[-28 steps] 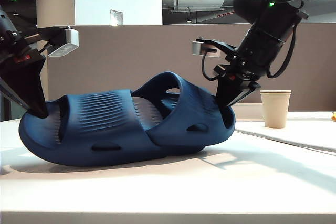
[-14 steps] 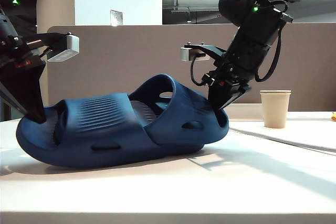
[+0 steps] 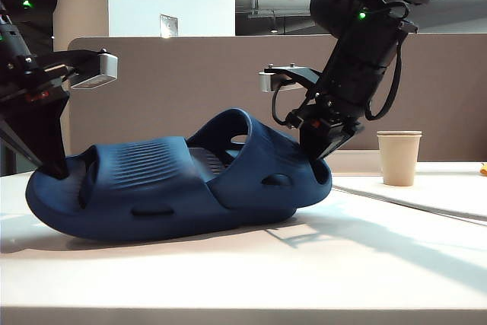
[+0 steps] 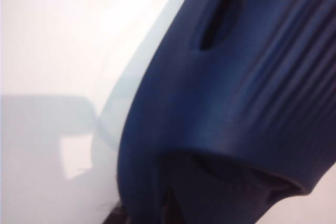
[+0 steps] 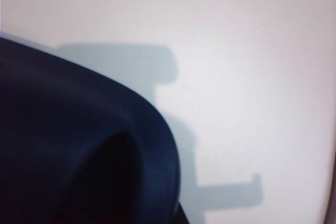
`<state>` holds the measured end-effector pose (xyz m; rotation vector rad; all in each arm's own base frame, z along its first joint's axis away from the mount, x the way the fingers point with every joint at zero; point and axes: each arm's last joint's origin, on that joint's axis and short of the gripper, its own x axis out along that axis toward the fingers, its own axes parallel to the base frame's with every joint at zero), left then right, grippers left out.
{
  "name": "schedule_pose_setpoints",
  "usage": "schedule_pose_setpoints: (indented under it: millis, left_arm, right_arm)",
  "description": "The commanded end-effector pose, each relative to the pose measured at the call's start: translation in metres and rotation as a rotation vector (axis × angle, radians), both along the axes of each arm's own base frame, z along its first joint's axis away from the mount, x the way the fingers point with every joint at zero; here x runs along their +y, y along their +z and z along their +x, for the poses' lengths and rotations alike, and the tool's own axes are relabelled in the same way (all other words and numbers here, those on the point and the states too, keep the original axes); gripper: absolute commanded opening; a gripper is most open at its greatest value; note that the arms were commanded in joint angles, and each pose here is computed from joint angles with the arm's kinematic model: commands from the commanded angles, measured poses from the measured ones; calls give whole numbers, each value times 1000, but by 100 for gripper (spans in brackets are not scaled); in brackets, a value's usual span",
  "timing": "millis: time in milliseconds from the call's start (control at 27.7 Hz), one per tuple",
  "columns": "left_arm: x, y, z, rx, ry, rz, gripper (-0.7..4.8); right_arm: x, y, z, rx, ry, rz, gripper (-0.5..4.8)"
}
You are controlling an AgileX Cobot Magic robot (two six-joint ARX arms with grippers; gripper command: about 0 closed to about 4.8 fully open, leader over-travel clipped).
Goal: Interlock the pair of blue slippers on the table with their fronts facing up.
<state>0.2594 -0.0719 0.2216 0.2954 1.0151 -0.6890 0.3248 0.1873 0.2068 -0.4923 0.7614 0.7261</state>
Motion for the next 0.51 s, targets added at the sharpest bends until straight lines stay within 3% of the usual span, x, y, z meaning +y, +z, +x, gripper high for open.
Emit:
schedule_pose_setpoints:
  millis: [36, 108, 253, 506]
  left_arm:
    - [-11, 11, 10, -138, -69, -110, -4]
    - [-10, 11, 10, -140, -60, -96, -4]
    - [-8, 10, 10, -137, -39, -68, -5]
    - [-4, 9, 10, -123, -21, -49, -4]
  right_arm:
    - [13, -5, -5, 44, 85, 72, 94]
    - [11, -5, -4, 25, 53, 44, 129]
    - [3, -5, 1, 9, -21, 16, 149]
    - [-16, -5, 11, 22, -119, 30, 149]
